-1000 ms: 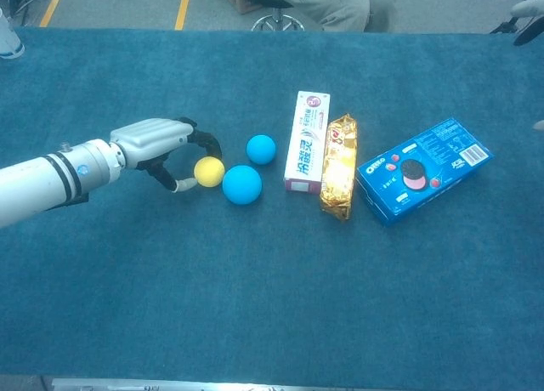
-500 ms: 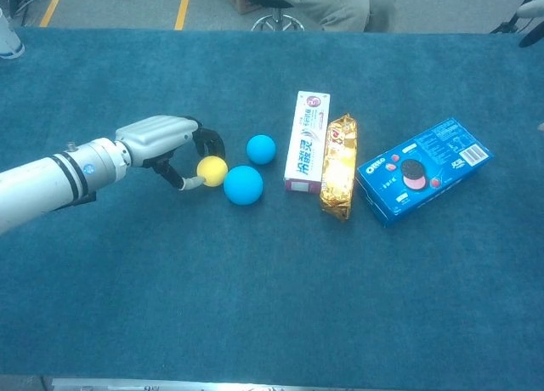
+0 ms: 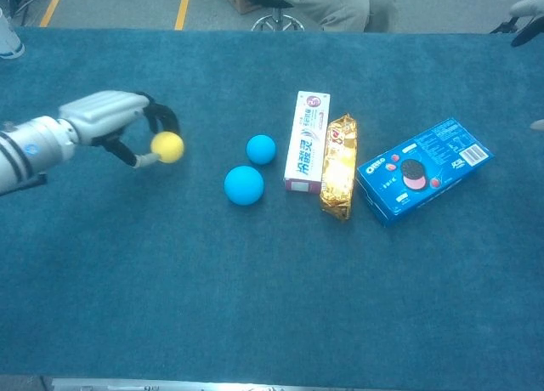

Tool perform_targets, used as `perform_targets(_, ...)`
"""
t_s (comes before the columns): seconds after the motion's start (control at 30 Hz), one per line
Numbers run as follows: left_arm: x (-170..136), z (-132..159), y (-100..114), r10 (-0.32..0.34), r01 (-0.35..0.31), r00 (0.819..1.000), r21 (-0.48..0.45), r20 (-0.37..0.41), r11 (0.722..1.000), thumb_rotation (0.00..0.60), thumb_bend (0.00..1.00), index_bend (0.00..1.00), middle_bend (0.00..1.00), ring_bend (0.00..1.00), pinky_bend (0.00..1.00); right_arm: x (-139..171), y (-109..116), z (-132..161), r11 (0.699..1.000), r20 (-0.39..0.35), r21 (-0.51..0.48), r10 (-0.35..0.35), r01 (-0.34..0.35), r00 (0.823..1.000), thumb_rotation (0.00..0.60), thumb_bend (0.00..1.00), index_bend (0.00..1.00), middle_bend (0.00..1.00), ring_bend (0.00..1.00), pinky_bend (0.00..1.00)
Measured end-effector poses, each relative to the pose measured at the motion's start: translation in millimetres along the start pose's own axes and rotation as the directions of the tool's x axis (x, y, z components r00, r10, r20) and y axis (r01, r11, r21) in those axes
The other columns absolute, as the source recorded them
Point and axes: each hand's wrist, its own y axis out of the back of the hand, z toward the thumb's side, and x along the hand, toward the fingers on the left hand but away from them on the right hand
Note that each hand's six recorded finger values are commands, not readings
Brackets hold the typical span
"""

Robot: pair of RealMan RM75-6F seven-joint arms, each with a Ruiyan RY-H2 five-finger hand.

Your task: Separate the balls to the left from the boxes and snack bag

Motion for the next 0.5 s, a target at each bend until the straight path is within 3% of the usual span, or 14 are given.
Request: perform_targets(0.5,-27.7,-62.5,-4.5,-0.043,0.057,0.989,0.094,-0.141,0.994,0.6,0.37,0.4,0.37,0.3,0.09,1.8,-0.4,1.3,1.0,0.001,-0.01,0.007,-0.007,1.0,0.6,0.0,0.02,0.23,0.14,0.27)
